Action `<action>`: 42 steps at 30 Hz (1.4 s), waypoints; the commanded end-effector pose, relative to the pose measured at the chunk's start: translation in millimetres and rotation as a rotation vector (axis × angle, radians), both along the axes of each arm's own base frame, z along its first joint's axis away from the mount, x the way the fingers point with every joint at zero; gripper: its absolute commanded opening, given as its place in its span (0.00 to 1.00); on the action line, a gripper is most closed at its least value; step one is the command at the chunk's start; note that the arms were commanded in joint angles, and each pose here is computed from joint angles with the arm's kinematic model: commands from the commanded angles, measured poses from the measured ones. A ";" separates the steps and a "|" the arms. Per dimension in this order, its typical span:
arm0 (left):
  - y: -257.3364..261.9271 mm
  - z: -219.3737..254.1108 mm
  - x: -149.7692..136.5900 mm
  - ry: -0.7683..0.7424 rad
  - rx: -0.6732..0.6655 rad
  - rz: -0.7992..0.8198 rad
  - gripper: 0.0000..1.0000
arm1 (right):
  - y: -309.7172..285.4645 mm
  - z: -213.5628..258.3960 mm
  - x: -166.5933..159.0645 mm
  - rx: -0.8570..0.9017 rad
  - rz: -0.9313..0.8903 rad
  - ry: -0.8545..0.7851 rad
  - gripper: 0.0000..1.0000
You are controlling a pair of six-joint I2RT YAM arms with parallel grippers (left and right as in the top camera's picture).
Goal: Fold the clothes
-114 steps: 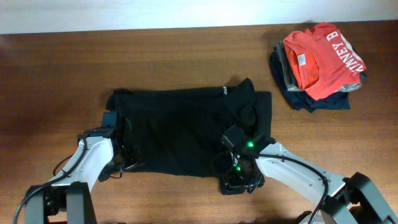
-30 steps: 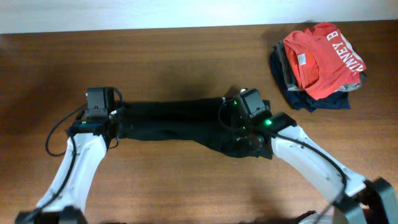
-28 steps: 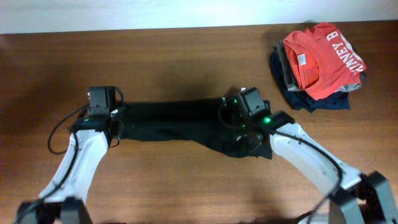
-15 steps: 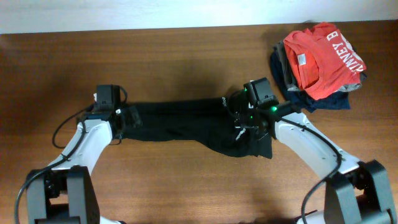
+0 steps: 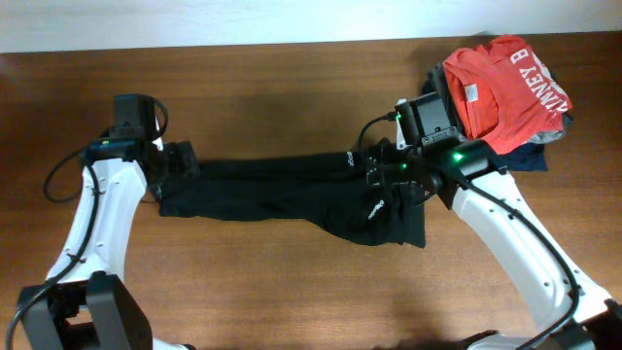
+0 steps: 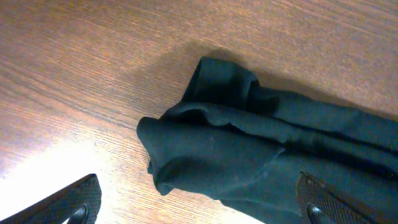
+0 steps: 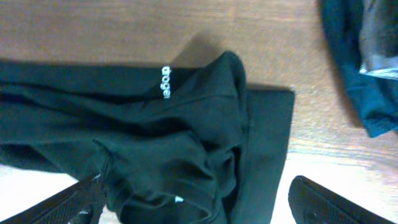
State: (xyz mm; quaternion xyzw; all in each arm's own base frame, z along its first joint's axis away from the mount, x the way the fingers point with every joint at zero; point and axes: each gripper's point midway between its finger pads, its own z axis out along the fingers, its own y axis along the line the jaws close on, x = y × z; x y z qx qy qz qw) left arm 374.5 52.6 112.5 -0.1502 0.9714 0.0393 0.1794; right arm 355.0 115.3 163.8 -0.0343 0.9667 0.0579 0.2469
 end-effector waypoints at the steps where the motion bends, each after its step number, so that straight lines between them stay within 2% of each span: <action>1: 0.1 -13.7 1.6 0.039 -0.039 -0.081 0.99 | 3.5 -1.8 -1.6 0.018 0.020 0.017 0.98; 7: 10.9 -47.2 -3.3 0.134 -0.053 -0.134 0.99 | 3.5 -2.8 -1.5 0.001 0.050 0.014 0.98; 10: 17.7 -70.9 -8.2 0.186 -0.113 -0.126 0.99 | 3.3 -2.8 -1.6 -0.006 0.062 0.013 0.98; 15: 20.7 -90.5 -7.6 0.213 -0.138 -0.142 0.99 | 3.4 -2.8 -1.5 -0.006 0.062 0.013 0.98; 32: -2.4 -131.6 34.1 0.090 -0.277 -0.233 0.98 | -0.2 -9.1 -12.5 -0.021 0.062 0.065 0.98; 34: -11.7 -134.2 34.5 0.085 -0.328 -0.248 0.94 | -0.7 -9.8 -13.8 -0.023 0.062 0.070 0.98; 36: -23.6 -137.7 32.6 0.088 -0.391 -0.263 0.82 | -0.6 -9.6 -13.7 -0.023 0.062 0.070 0.98; 37: -29.0 -138.3 30.6 0.092 -0.425 -0.268 0.67 | -0.7 -9.6 -13.6 -0.023 0.062 0.070 0.98; 40: -35.9 -136.9 24.8 0.110 -0.467 -0.269 0.36 | -0.7 -9.6 -13.6 -0.023 0.061 0.070 0.98; 42: -38.3 -137.0 19.5 0.130 -0.483 -0.266 0.19 | -1.4 -9.6 -13.4 -0.027 0.060 0.069 0.98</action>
